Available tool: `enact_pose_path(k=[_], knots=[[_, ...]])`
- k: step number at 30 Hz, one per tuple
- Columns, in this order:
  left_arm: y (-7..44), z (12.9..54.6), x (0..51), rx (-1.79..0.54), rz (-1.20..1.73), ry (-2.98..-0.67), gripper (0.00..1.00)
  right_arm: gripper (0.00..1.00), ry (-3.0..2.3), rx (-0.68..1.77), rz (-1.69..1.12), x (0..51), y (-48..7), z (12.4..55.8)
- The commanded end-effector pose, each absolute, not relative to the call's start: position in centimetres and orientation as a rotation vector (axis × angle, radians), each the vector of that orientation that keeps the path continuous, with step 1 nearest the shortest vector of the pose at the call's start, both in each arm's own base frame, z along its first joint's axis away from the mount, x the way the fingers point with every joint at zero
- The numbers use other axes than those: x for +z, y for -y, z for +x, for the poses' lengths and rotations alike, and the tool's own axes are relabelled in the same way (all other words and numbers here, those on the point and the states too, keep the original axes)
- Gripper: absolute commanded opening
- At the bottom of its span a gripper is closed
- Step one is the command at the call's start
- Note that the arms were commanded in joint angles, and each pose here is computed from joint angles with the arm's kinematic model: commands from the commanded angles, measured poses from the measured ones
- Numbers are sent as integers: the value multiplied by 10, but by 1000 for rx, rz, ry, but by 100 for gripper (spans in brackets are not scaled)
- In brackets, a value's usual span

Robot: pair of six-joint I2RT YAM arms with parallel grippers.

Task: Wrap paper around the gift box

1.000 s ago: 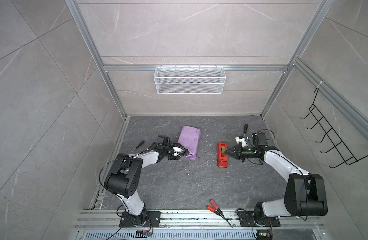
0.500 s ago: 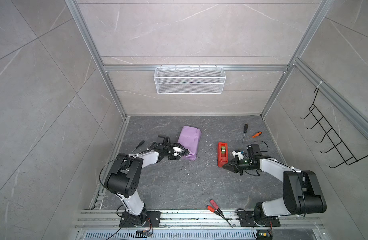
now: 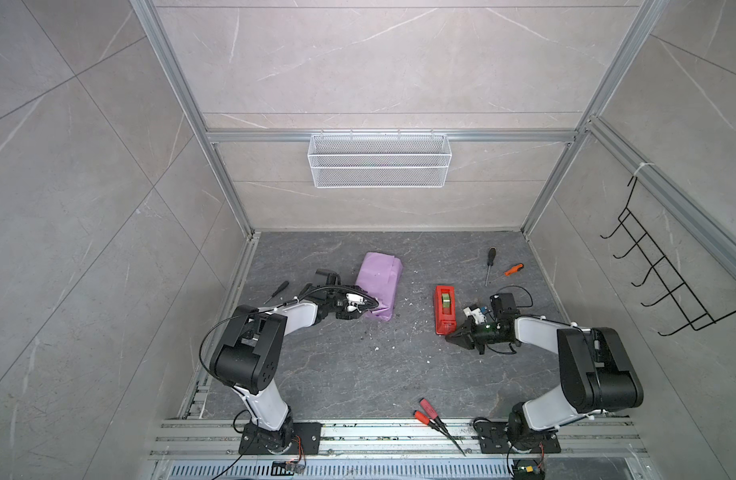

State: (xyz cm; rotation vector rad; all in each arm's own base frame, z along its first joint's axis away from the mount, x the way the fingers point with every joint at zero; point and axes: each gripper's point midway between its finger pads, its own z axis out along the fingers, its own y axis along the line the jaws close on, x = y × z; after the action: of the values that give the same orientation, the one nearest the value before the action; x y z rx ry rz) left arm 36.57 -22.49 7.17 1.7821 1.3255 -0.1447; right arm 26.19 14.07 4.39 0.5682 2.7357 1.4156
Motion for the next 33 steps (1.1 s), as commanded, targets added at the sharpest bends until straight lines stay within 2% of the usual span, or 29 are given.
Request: enact_pose_path(k=[1,8,13,15,18,22,25,28,33], knots=[[202,342,20,-217,1852,-1562,58,0,-2767,1352,554,47,-140,260],[202,341,19,-220,1854,-1561,58,0,-2759,1376,494,71,-150,255],[203,341,20,-225,1849,-1563,58,0,-2917,1058,640,9,-122,253],[203,340,21,-223,1851,-1559,58,0,-2920,1016,679,0,-118,255],[202,340,21,-221,1848,-1558,58,0,-2848,1109,596,22,-133,258],[203,340,20,-228,1848,-1558,58,0,-2800,1286,319,69,-169,243],[204,342,19,-232,1846,-1559,58,0,-2822,1272,257,75,-174,233],[204,341,20,-236,1847,-1562,58,0,-2750,1355,260,88,-186,237],[204,340,19,-234,1846,-1566,58,0,-2666,1471,85,124,-245,257]])
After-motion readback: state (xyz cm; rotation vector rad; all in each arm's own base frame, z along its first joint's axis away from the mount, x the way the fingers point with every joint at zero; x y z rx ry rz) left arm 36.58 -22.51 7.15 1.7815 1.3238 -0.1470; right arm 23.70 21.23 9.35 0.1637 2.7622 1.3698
